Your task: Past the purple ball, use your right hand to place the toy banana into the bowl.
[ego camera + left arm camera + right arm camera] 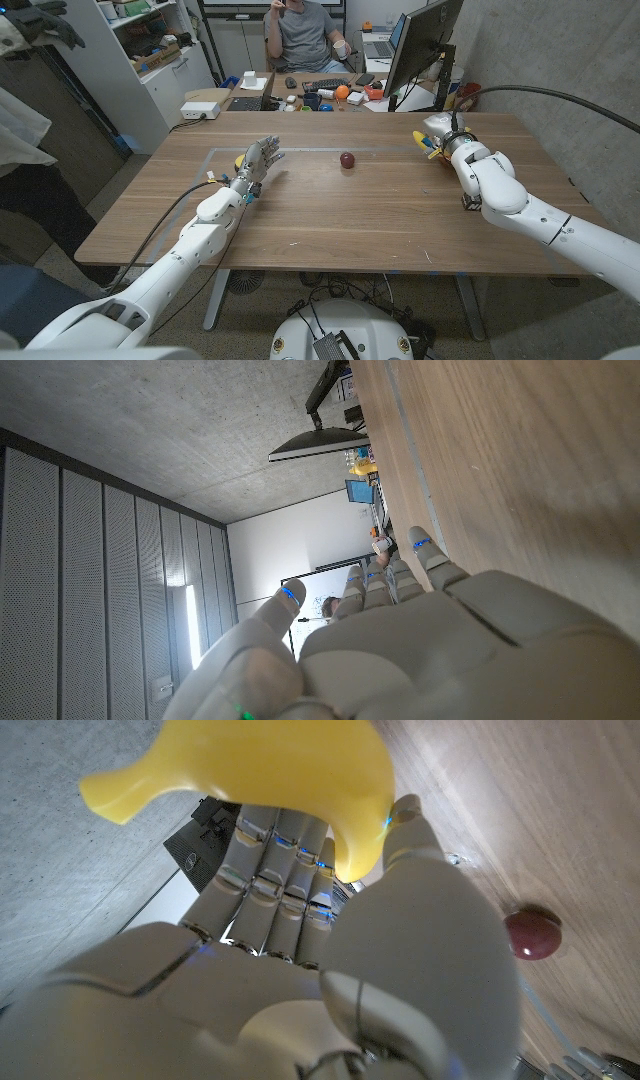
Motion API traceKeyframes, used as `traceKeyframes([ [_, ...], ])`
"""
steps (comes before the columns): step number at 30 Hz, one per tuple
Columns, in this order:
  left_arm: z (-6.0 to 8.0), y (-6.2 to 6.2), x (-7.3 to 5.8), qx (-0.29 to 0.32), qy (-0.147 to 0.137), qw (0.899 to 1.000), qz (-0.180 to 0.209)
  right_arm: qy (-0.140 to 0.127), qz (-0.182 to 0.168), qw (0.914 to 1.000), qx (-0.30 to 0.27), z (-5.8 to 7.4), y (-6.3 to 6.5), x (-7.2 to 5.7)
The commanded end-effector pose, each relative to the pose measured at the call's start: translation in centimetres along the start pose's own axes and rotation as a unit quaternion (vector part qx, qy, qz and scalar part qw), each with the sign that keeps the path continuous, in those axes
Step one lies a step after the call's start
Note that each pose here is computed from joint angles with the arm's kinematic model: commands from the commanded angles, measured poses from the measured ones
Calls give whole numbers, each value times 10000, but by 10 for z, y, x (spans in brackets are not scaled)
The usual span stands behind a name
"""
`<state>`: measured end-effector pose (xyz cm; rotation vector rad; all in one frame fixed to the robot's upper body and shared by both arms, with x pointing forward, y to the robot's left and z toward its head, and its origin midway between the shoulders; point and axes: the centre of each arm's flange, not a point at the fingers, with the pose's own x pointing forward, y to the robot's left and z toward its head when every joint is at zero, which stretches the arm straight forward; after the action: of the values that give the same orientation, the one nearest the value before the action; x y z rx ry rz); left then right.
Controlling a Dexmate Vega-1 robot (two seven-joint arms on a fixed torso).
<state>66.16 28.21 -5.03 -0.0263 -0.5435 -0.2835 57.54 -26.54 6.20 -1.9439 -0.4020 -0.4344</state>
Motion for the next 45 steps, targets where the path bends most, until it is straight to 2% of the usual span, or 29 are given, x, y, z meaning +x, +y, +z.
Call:
traceKeyframes([
  [1, 0, 0, -4, 11, -7, 10000, 40, 98, -172, 9995, -250, -6, 3, 17],
  [15, 0, 1, -9, 33, -11, 9999, 100, 287, -112, 9989, -350, -21, 8, 37],
  [22, 0, 0, -13, 28, -17, 9999, 127, 518, -168, 9971, -529, -31, 16, 46],
  [23, 0, 0, -14, 31, -17, 9999, 145, 562, -77, 9971, -509, -34, 18, 48],
  [29, 2, 0, -16, 59, -25, 9998, 174, 691, 55, 9963, -517, -45, 27, 51],
  [36, 3, -2, -17, 85, -15, 9998, 186, 816, -3, 9953, -520, -57, 30, 49],
  [45, 4, -7, -17, 110, -11, 9998, 187, 1005, 179, 9940, -385, -68, 39, 60],
])
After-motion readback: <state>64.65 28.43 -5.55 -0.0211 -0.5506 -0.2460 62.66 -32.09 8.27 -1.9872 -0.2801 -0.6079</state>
